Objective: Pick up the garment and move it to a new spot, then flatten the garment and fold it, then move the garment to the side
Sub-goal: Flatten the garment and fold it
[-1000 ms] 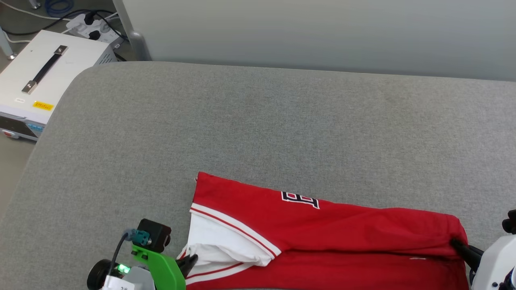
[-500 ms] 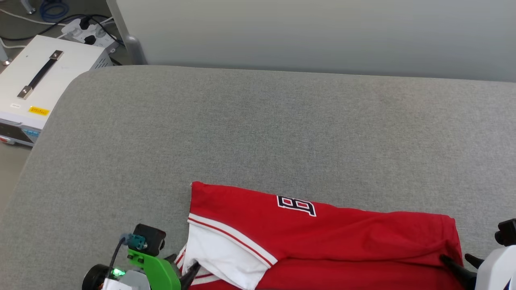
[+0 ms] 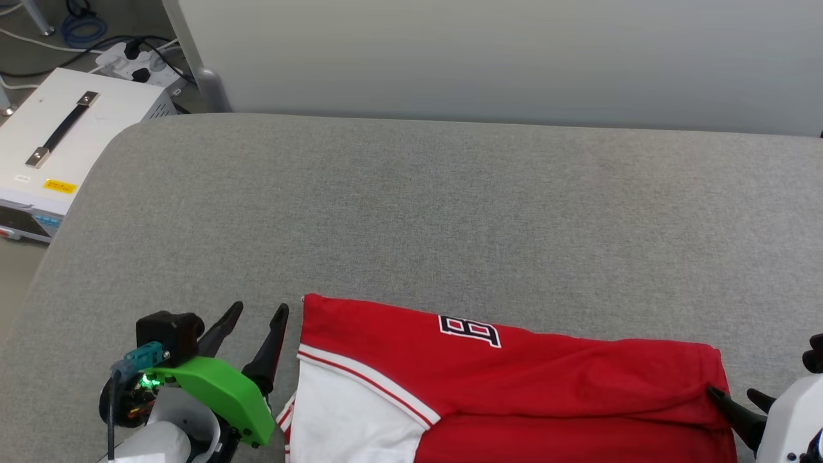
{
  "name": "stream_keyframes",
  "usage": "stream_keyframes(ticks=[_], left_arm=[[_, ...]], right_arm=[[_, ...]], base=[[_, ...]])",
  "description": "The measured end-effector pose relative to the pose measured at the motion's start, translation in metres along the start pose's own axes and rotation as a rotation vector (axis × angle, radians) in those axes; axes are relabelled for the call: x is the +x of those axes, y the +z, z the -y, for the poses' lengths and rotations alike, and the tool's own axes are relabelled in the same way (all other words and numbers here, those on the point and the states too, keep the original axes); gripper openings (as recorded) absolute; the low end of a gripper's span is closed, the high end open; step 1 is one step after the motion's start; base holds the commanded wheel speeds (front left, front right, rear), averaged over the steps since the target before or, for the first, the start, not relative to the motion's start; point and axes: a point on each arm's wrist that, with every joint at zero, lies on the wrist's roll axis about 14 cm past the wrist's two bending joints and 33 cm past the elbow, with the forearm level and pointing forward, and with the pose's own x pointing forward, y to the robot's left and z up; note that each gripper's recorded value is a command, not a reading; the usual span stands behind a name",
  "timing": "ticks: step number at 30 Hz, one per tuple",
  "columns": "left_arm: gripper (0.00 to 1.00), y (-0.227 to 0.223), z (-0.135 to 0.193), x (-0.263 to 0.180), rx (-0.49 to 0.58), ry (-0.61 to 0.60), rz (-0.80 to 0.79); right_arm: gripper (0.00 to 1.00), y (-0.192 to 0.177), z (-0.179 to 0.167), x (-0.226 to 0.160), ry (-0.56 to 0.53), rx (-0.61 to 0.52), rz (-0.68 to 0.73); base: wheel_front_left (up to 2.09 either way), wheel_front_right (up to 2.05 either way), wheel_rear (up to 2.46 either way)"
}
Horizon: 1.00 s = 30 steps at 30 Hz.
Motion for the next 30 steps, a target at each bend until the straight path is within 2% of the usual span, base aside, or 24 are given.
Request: stream_keyframes(ticks=[6,11,15,19,24,25,26,27,28,30], left_arm=[[1.00,0.007,-0.008,0.004,0.072,0.034,0.083],[1.00,0.008,-0.018,0.007,0.060,0.073,0.098],[1.00,0.002,-0.026,0.006,0.062,0.090,0.088],[1.00,-0.001,-0.029,0.006,0.065,0.098,0.087],[1.00,-0.001,-0.032,0.008,0.066,0.107,0.088],[1.00,-0.001,-0.032,0.009,0.066,0.107,0.090],[1.00,0.000,-0.032,0.009,0.066,0.105,0.091],[1.00,0.000,-0.031,0.010,0.064,0.101,0.094],[1.00,0.000,-0.030,0.010,0.061,0.100,0.095],[1.00,0.000,-0.030,0.010,0.060,0.100,0.097]], right_arm=[[1.00,-0.016,0.013,0.011,-0.084,0.084,-0.035],[1.00,-0.035,0.018,0.025,-0.116,0.175,-0.088],[1.00,-0.046,0.024,0.033,-0.141,0.202,-0.129],[1.00,-0.060,0.024,0.039,-0.148,0.217,-0.177],[1.00,-0.066,0.010,0.045,-0.099,0.246,-0.207],[0.90,-0.067,0.007,0.045,-0.088,0.254,-0.210],[0.43,-0.067,0.005,0.046,-0.082,0.255,-0.214],[0.07,-0.068,0.003,0.046,-0.076,0.251,-0.216],[0.00,-0.068,0.002,0.046,-0.073,0.247,-0.217],[0.00,-0.067,0.001,0.046,-0.070,0.239,-0.211]], base=[[0.00,0.00,0.00],[0.00,0.00,0.00],[0.00,0.00,0.00],[0.00,0.00,0.00],[0.00,0.00,0.00],[0.00,0.00,0.00],[0.00,0.00,0.00],[0.00,0.00,0.00],[0.00,0.00,0.00],[0.00,0.00,0.00]])
